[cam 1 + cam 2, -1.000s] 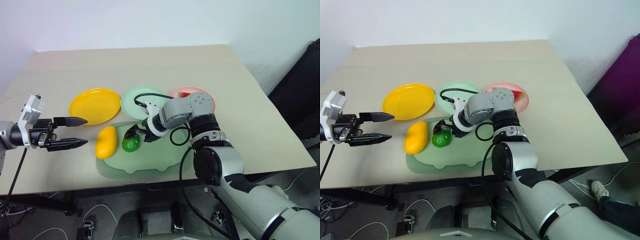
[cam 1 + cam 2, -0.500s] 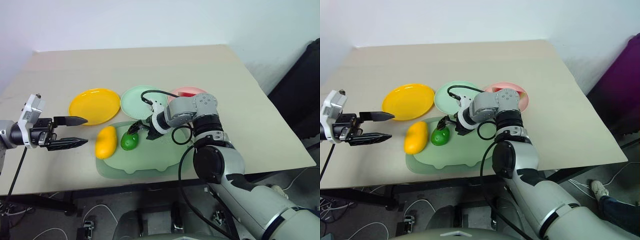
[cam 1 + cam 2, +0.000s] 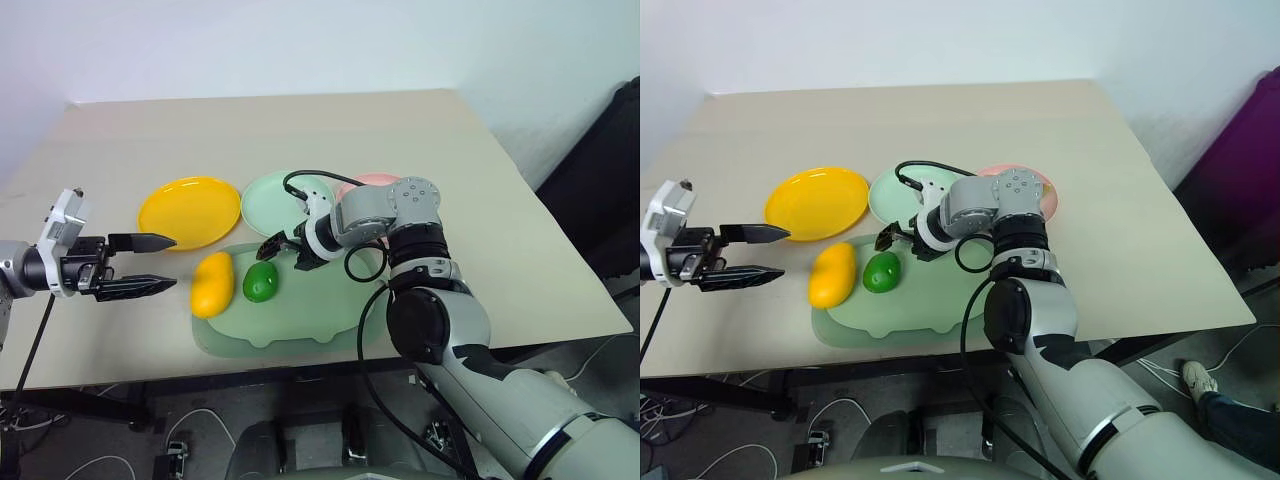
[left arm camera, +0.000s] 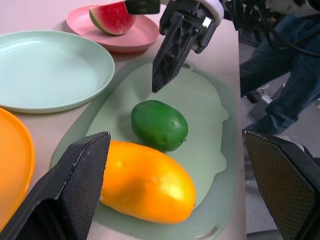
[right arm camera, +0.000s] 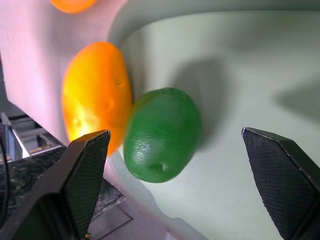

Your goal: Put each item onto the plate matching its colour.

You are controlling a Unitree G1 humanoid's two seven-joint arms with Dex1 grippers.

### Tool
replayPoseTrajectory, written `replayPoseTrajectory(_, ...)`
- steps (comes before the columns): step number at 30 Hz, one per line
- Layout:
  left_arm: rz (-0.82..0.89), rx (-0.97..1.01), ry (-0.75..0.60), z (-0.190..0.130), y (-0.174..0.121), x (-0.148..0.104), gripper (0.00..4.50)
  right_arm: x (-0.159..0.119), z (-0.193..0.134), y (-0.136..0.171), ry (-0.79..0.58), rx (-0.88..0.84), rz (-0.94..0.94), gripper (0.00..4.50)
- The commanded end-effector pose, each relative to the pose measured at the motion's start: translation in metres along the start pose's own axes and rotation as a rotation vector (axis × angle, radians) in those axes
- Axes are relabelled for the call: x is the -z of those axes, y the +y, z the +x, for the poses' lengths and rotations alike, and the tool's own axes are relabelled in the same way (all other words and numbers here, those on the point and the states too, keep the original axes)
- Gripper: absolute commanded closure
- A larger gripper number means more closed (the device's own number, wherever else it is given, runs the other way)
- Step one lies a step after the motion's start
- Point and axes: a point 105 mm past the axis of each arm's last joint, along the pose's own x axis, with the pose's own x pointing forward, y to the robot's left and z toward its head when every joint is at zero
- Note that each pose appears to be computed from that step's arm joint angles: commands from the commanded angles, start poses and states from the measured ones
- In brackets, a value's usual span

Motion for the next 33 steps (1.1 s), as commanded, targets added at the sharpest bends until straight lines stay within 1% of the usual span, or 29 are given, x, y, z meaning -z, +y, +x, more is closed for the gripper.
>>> replayPoseTrajectory(1, 0.031, 0.003, -0.006, 0.0, 0.001, -0.008, 0.0, -0.004, -0.004, 0.021, -0.031, -0.018, -0.081, 0.02)
replayPoseTrajectory(8, 0.029, 0.002, -0.005, -0.001, 0.001, -0.008, 0.0, 0.001, 0.0, 0.02, -0.033, 0.022, -0.141, 0.02)
replayPoseTrajectory(20, 0.029, -0.003, -0.001, -0.004, -0.002, -0.006, 0.0, 0.011, 0.011, 0.009, -0.022, 0.084, -0.201, 0.02)
replayPoseTrajectory(25, 0.028, -0.002, -0.002, -0.005, -0.002, -0.006, 0.0, 0.009, 0.012, 0.0, -0.035, 0.117, -0.202, 0.02)
replayPoseTrajectory(33, 0.032, 0.001, 0.0, -0.004, -0.001, -0.009, 0.0, -0.001, -0.001, -0.014, -0.084, 0.199, -0.274, 0.02)
